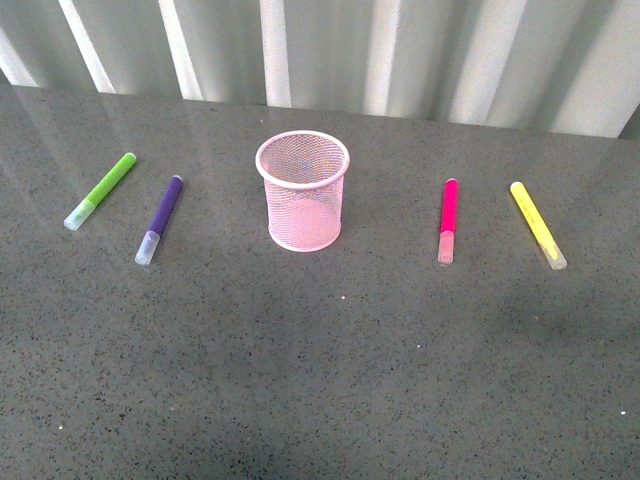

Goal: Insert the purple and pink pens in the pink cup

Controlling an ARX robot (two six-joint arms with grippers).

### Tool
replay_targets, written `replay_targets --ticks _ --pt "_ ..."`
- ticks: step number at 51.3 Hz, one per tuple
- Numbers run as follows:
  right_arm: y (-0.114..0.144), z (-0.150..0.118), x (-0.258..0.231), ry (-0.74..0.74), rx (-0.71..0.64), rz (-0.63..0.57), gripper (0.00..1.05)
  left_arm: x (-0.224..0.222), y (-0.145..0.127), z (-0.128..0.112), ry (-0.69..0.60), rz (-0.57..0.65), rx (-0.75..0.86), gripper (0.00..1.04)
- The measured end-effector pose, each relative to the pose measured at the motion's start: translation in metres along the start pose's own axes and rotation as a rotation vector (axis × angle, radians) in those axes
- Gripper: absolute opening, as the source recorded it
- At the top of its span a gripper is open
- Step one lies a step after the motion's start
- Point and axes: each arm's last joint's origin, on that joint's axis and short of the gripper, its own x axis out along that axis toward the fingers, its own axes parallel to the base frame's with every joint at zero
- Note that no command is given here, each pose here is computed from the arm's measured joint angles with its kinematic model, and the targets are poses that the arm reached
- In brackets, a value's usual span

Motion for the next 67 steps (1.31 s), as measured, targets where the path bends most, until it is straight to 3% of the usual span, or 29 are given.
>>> replay_targets --ticks 67 --pt "0.0000 0.0000 0.0000 0.000 0.000 0.000 0.98 0.0000 0.0000 0.0000 0.000 0.000 0.000 0.98"
